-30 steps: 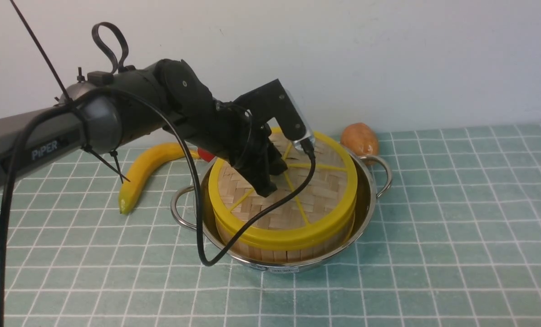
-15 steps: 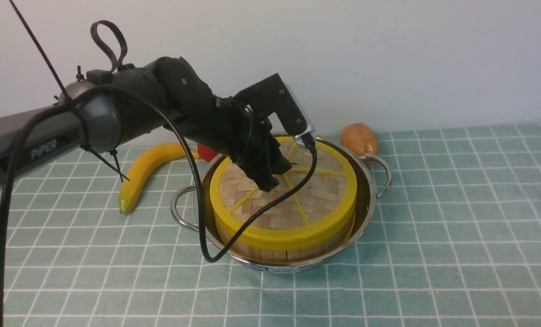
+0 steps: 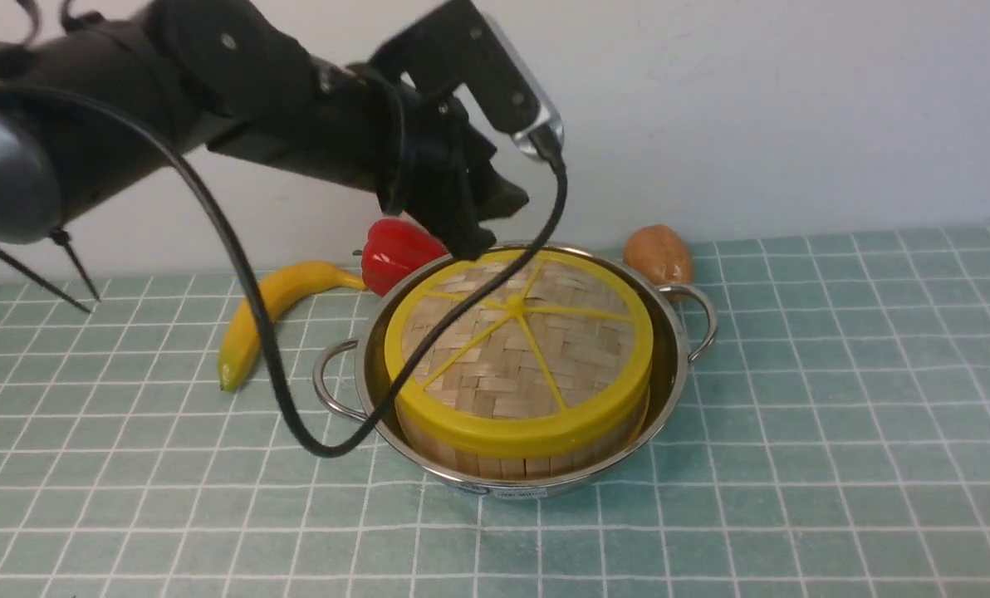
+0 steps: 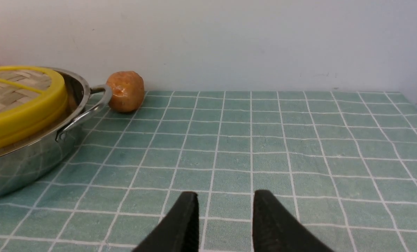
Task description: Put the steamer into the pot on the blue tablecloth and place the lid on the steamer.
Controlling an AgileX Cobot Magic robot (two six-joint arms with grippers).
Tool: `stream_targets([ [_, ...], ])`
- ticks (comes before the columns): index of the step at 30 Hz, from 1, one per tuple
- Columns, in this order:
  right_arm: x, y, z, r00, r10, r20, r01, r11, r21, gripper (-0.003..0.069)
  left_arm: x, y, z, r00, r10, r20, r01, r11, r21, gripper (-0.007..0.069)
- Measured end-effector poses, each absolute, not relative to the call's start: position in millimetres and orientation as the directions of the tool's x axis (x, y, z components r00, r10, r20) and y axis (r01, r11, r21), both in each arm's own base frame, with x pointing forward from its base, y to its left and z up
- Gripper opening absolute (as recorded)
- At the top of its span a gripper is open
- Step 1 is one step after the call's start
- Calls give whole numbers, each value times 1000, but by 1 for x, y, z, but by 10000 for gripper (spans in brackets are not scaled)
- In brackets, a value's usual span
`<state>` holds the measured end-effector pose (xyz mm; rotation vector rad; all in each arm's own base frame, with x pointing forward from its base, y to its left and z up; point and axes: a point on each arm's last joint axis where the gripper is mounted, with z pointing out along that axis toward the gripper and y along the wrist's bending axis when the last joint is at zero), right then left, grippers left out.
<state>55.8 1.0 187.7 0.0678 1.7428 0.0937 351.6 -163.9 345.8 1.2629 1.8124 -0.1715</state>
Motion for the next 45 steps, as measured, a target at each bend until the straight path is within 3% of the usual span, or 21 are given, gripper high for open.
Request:
stream_targets([
  [5, 56, 1, 188, -173, 98, -980, -7, 995, 101, 242, 340, -160, 367, -49, 656, -754, 790, 487, 372, 368],
  [18, 56, 1, 188, -173, 98, -980, -7, 995, 101, 242, 344, -160, 362, -45, 671, -740, 779, 488, 394, 368],
  [22, 56, 1, 188, -173, 98, -980, -7, 995, 101, 242, 318, -148, 374, -41, 661, -750, 766, 503, 401, 368],
  [25, 56, 1, 188, -173, 98, -980, -7, 995, 101, 242, 267, -110, 395, -56, 607, -793, 692, 596, 408, 368],
  [28, 56, 1, 188, -173, 98, -980, -7, 995, 101, 242, 238, -83, 397, -95, 548, -831, 619, 687, 381, 368],
  [32, 56, 1, 188, -173, 98, -980, -7, 995, 101, 242, 177, -35, 364, -209, 423, -882, 437, 847, 302, 368],
  [38, 56, 1, 188, -173, 98, -980, -7, 995, 101, 242, 121, -16, 320, -228, 325, -918, 285, 924, 257, 368],
  [45, 56, 1, 188, -173, 98, -980, -7, 995, 101, 242, 79, 0, 244, -95, 119, -988, 3, 993, 119, 368],
])
